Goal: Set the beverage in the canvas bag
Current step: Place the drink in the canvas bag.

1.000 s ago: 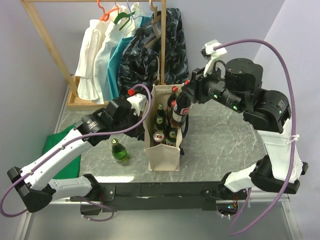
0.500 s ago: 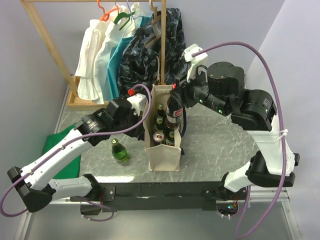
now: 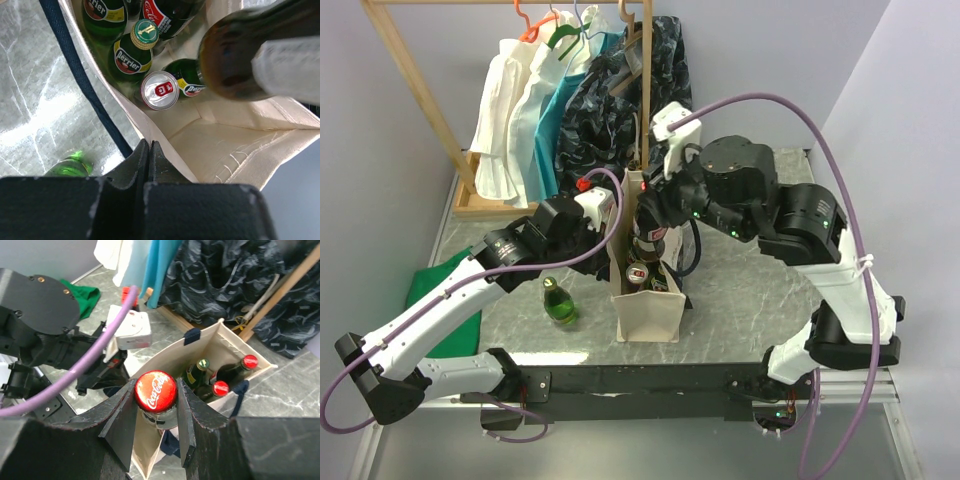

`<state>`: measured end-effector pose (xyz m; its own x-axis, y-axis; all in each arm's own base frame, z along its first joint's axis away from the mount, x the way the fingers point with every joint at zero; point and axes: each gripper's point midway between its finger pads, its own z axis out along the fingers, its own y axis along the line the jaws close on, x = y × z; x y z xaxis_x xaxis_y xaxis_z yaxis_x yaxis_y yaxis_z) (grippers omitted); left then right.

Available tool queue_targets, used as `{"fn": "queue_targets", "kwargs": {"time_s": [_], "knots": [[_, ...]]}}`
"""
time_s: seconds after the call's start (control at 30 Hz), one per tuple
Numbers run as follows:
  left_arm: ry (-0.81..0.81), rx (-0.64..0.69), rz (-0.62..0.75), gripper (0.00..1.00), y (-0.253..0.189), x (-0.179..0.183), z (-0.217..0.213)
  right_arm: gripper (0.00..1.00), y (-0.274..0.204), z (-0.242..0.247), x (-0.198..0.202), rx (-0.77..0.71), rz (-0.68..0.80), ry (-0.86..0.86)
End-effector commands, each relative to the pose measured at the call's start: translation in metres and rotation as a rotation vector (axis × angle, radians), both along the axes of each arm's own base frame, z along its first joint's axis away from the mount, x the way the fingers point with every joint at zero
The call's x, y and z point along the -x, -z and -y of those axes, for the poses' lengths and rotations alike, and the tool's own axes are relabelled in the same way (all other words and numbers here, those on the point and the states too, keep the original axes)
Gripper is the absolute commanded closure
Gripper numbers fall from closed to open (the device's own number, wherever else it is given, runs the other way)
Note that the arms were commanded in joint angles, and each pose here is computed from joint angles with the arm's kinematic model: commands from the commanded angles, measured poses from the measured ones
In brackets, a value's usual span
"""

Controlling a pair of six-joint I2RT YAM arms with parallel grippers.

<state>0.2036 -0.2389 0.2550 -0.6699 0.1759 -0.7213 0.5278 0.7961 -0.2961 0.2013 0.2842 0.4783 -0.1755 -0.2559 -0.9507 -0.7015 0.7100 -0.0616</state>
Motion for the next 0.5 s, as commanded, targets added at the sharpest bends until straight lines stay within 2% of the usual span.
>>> {"fn": "queue_targets", "kwargs": {"time_s": [0.0, 0.47], "knots": [[-0.020, 0.068, 0.084, 0.99, -0.024, -0.013, 0.008, 1.00, -0.065, -0.006, 0.004, -0.219, 0.111, -0.010], [-0.043, 0.045, 0.101, 0.99, -0.021, -0.019, 0.004, 1.00, -0.069, -0.025, 0.022, -0.232, 0.109, -0.072]]}}
